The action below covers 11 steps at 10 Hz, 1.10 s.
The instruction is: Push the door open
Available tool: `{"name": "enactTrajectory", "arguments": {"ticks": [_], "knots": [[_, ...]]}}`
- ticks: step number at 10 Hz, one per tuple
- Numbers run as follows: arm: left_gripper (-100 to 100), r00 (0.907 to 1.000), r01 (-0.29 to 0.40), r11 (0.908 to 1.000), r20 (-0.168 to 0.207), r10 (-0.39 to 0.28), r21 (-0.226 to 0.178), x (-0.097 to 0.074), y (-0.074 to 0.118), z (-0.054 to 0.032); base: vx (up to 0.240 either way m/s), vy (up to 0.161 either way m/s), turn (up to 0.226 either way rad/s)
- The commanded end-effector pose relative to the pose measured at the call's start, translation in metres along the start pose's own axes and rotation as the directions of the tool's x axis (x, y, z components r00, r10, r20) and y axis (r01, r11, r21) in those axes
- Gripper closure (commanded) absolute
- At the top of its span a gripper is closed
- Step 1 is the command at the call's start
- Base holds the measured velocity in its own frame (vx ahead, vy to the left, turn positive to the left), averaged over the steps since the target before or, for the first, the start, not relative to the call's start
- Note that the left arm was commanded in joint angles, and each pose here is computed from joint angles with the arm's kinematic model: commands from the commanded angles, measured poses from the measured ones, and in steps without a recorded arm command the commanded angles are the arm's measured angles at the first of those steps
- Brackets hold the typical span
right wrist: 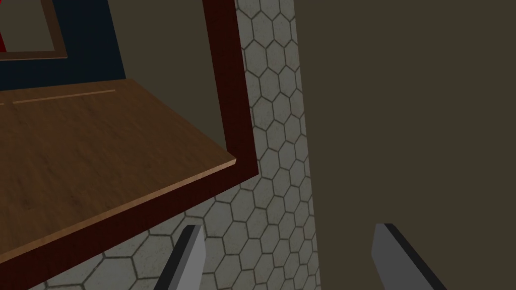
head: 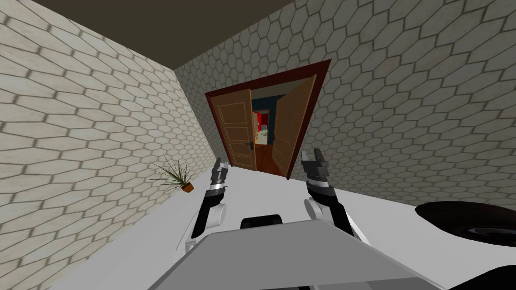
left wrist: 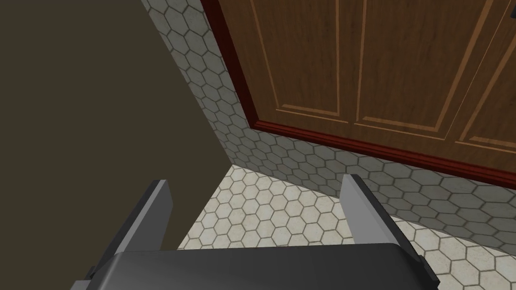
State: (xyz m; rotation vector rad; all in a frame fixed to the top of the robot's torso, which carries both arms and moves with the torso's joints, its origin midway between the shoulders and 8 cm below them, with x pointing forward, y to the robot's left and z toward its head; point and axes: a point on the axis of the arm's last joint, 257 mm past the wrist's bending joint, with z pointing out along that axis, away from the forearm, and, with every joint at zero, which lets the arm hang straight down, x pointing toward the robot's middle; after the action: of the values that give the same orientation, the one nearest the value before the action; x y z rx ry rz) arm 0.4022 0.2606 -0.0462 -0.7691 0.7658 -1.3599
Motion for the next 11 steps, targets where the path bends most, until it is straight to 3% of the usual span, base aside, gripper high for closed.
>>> {"name": "enactTrajectory", "arguments": {"ticks": [1,11], "knots": [[-100,1.0,0.005,0.9999,-0.007,-0.005,-0.016,0.002,0.012,0.0024,0.083,0.038,-0.033],[-100,0.9981,0.031,0.9908,-0.049,-0.037,-0.132,0.022,0.097,0.0172,0.098,0.043,-0.039]]}}
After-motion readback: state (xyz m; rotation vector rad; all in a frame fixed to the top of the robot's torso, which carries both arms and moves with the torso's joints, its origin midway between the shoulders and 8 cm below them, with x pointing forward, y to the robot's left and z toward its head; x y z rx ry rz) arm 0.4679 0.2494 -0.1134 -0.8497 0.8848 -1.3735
